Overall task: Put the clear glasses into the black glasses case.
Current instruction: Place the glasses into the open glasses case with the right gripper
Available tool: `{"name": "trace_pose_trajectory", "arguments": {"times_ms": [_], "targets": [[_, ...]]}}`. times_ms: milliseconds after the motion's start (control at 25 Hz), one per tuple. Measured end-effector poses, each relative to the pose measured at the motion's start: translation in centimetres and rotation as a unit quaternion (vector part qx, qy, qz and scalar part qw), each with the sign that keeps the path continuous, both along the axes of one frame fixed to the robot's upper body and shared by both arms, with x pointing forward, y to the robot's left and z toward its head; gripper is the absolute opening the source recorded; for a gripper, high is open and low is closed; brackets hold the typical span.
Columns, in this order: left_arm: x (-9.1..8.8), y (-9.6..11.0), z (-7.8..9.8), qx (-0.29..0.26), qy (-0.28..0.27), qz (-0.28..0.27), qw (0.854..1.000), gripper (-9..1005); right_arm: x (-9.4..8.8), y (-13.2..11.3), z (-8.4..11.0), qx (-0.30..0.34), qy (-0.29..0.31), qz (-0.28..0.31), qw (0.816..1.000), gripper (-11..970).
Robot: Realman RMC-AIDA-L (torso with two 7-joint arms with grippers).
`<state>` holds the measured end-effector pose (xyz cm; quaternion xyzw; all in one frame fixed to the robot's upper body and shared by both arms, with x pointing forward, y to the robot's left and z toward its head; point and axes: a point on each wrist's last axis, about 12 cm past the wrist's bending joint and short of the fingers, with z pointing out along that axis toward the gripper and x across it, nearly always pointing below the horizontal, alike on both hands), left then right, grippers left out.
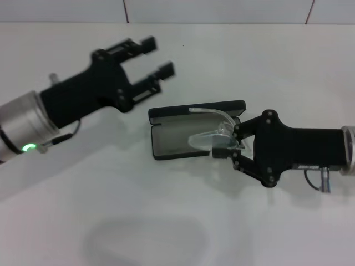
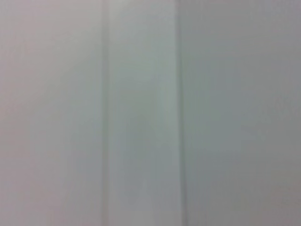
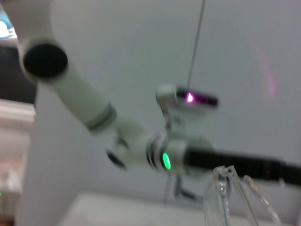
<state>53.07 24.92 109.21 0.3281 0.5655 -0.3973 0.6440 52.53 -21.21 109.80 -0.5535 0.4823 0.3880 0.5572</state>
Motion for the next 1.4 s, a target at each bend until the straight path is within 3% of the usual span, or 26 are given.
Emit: {"name": "trace_pose_trajectory", "arguments": {"times_ms": [240, 520, 920, 1160, 1400], "targets": [[-0.7, 2.7, -0.4, -0.016, 0.003, 0.065, 0.998, 621, 0.3, 1.4, 0.7, -0.111, -0.046, -0.046, 0.992, 211], [-1.4, 3.3, -0.9, -0.015, 0.014, 0.076, 0.997, 621, 0.1, 4.8, -0.5, -0.218, -0.135, -0.116, 0.96, 216], [-1.1, 3.0, -1.2, -0.008, 0.023, 0.076, 0.997, 621, -0.3, 8.0, -2.4, -0.282, -0.199, -0.162, 0.924, 222], [-0.7, 2.8, -1.2, -0.007, 0.025, 0.076, 0.997, 621, -0.2, 8.1, -2.6, -0.287, -0.202, -0.172, 0.92, 226], [-0.4, 2.4, -1.1, -0.005, 0.03, 0.073, 0.997, 620, -0.1, 8.5, -3.3, -0.306, -0.218, -0.202, 0.905, 229]]}}
